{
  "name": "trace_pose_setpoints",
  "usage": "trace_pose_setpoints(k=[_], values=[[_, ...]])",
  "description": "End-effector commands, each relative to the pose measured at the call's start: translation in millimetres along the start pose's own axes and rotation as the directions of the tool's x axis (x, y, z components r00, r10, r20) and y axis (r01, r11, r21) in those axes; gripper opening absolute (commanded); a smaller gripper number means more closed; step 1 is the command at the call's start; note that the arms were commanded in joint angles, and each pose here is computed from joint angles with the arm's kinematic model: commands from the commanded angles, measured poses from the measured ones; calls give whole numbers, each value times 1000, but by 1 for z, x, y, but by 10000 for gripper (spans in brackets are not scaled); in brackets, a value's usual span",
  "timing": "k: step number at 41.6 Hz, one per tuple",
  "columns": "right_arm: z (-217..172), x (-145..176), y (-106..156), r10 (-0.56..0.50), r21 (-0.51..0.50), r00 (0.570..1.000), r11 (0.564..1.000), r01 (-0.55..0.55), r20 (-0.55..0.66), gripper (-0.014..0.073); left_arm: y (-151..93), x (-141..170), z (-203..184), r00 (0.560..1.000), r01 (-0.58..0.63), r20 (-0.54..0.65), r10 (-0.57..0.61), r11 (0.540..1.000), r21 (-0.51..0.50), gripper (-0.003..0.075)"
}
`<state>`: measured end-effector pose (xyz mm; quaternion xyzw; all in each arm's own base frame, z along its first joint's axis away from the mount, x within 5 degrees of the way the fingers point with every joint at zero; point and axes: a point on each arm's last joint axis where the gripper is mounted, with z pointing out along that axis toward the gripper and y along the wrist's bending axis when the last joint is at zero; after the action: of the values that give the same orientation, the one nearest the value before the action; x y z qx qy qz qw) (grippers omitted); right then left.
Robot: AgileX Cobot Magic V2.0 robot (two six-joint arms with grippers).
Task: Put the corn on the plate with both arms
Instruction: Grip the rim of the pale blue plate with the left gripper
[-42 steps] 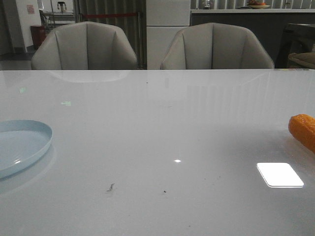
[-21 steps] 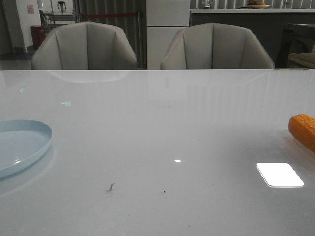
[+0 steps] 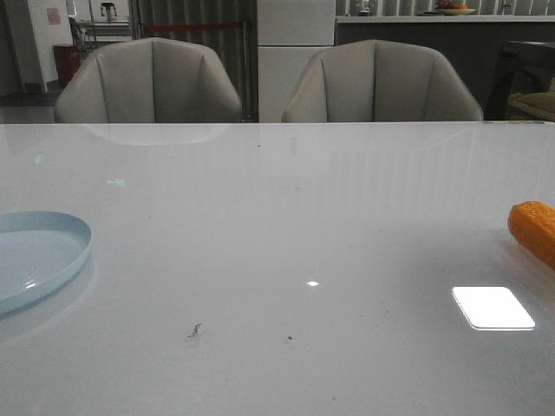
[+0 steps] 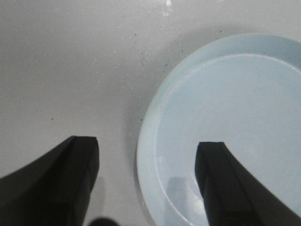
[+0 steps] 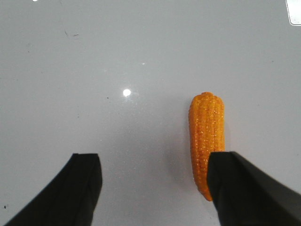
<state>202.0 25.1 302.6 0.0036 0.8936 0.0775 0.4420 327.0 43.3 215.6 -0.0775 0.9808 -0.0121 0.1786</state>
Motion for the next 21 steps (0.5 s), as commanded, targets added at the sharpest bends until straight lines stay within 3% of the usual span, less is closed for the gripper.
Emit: trace_pose_setpoints(k=[1,21], values=[[-9,-17,2,5,-11,995,1000,-4,102,573,-2,-17,-8,999,18,49,-19,1000,11,491],[-9,-17,2,5,-11,995,1000,-4,102,573,0,-17,32,998,30,-60,-29,999,12,490]])
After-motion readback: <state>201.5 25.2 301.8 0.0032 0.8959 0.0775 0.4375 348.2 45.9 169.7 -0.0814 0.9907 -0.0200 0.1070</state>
